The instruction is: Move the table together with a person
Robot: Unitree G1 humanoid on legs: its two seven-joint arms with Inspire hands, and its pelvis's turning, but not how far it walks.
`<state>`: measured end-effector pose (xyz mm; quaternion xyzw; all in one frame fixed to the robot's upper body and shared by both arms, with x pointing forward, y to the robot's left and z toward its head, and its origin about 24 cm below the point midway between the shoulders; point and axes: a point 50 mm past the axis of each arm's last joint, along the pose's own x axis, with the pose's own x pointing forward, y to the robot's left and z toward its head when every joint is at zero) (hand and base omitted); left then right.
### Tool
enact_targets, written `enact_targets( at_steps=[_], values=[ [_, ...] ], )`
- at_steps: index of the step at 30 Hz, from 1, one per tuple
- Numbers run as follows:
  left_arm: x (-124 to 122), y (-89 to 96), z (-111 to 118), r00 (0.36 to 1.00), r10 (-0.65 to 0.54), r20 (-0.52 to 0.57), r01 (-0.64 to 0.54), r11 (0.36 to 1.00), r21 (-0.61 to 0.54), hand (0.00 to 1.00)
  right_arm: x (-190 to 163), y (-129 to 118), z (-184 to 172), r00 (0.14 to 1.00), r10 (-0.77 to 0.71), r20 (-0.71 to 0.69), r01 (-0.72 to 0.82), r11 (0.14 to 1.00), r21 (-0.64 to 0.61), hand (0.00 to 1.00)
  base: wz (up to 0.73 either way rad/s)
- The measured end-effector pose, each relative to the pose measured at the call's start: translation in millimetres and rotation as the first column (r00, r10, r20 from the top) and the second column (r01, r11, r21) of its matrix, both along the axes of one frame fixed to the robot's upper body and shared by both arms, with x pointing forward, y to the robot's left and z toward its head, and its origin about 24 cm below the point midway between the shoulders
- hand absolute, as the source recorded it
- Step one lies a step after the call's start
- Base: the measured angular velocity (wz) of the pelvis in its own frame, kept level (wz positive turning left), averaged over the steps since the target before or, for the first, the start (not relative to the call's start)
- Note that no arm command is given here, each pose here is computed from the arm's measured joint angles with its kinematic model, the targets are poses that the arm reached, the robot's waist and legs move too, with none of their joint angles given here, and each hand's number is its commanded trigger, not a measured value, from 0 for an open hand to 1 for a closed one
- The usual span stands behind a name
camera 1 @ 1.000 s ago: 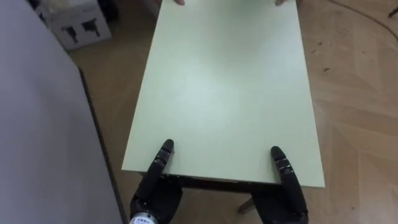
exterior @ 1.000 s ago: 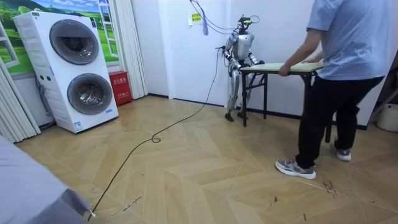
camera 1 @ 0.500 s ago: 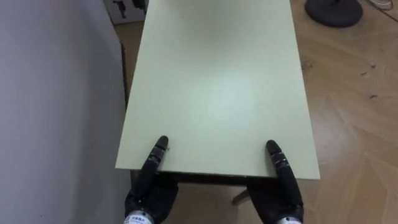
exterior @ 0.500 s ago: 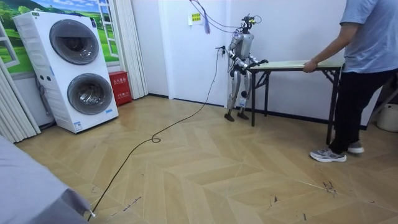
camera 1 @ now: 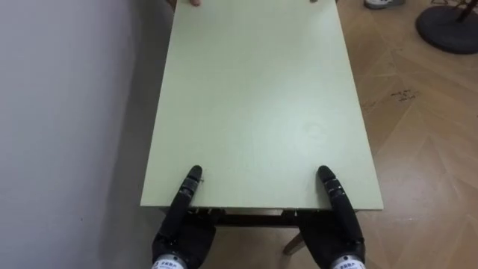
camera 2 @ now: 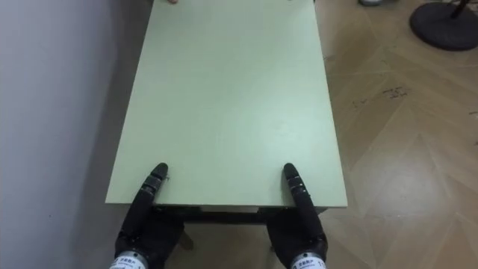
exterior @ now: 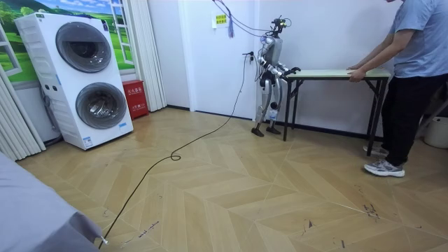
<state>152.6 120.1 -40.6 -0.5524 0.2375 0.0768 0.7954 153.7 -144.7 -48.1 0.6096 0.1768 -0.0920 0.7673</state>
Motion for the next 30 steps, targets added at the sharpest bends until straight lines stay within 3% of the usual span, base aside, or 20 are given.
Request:
enact_targets(
  at_steps=[30],
  values=[
    [-7,-0.3,-15,0.998,0.009,-0.057,-0.009,1.000,0.006,1.00,0,1,-9,0.999,0.019,-0.045,-0.021,0.999,-0.036,1.00,-0.02]
  ],
)
